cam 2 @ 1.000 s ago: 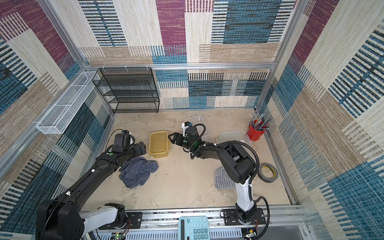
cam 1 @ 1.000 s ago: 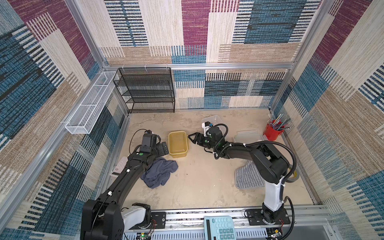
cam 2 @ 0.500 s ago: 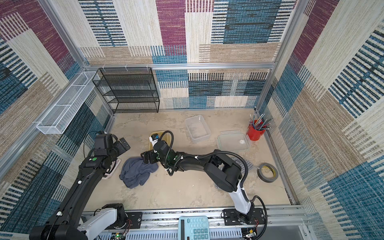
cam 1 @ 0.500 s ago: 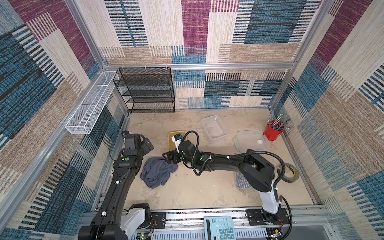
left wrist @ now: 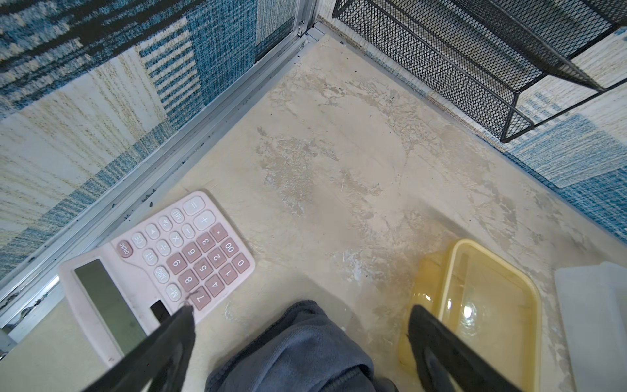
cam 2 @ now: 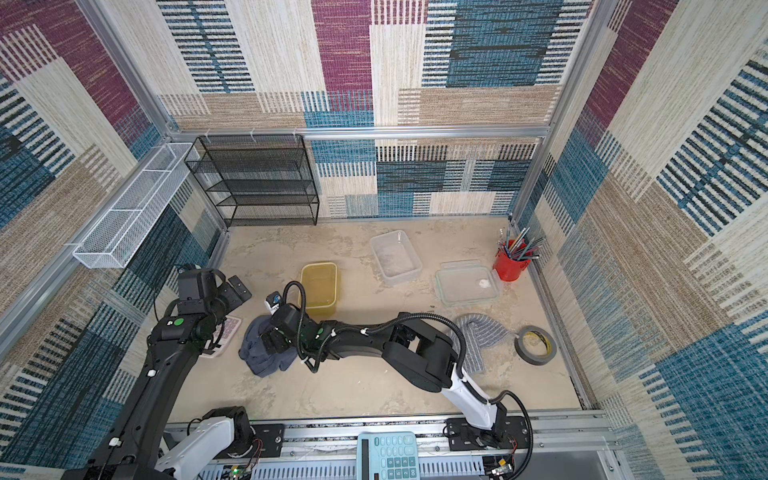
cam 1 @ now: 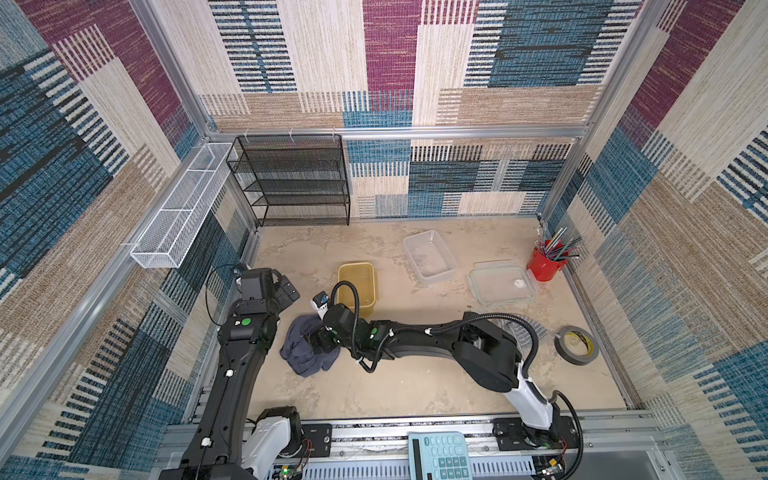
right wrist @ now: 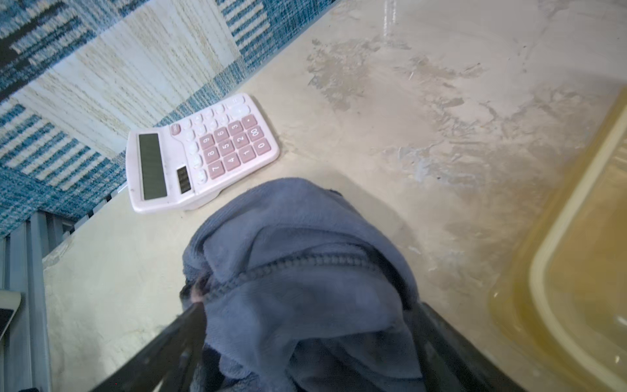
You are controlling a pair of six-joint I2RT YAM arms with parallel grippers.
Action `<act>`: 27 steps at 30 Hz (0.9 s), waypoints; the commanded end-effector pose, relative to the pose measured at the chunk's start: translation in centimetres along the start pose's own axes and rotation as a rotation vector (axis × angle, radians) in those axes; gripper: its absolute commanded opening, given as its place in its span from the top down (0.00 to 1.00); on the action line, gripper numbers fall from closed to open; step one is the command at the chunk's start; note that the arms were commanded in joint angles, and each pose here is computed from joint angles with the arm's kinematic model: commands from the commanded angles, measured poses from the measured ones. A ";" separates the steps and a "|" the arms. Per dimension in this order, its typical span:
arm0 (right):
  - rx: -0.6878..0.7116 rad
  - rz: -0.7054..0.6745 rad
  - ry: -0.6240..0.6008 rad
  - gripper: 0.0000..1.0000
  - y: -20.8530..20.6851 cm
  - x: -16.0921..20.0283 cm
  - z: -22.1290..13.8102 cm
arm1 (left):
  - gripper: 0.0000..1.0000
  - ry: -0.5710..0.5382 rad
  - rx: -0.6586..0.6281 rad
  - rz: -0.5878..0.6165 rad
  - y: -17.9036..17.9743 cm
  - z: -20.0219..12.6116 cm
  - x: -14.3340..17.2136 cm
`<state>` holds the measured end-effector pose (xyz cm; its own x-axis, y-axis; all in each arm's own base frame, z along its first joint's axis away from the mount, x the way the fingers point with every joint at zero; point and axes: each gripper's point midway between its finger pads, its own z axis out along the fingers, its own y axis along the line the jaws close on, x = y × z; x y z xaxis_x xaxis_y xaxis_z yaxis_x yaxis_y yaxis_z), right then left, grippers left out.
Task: Wipe the insides of the lunch boxes
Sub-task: Pick up the cleaning item at the center of the board.
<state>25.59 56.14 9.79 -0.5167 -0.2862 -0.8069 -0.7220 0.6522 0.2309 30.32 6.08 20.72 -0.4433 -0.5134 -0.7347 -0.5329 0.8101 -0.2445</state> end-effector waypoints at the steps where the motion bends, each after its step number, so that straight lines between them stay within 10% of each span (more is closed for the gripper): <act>1: 0.035 -0.015 0.017 0.06 0.1 0.3 0.6 | 0.01 0.003 -0.012 0.010 0.2 -0.2 -0.1; 16: 0.173 -0.061 0.226 0.12 -1.8 5.4 6.1 | 0.01 0.015 0.010 0.007 0.0 0.0 0.5; 27: 0.131 -0.104 0.293 0.67 -2.5 8.4 3.8 | 0.01 0.024 0.010 -0.004 0.1 0.5 1.0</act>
<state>27.08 57.20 3.13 -0.5288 -0.4258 -0.7342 -0.6939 0.7150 0.0852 30.01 5.97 19.68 -0.4611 -0.5169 -0.7213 -0.5345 0.8106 -0.2393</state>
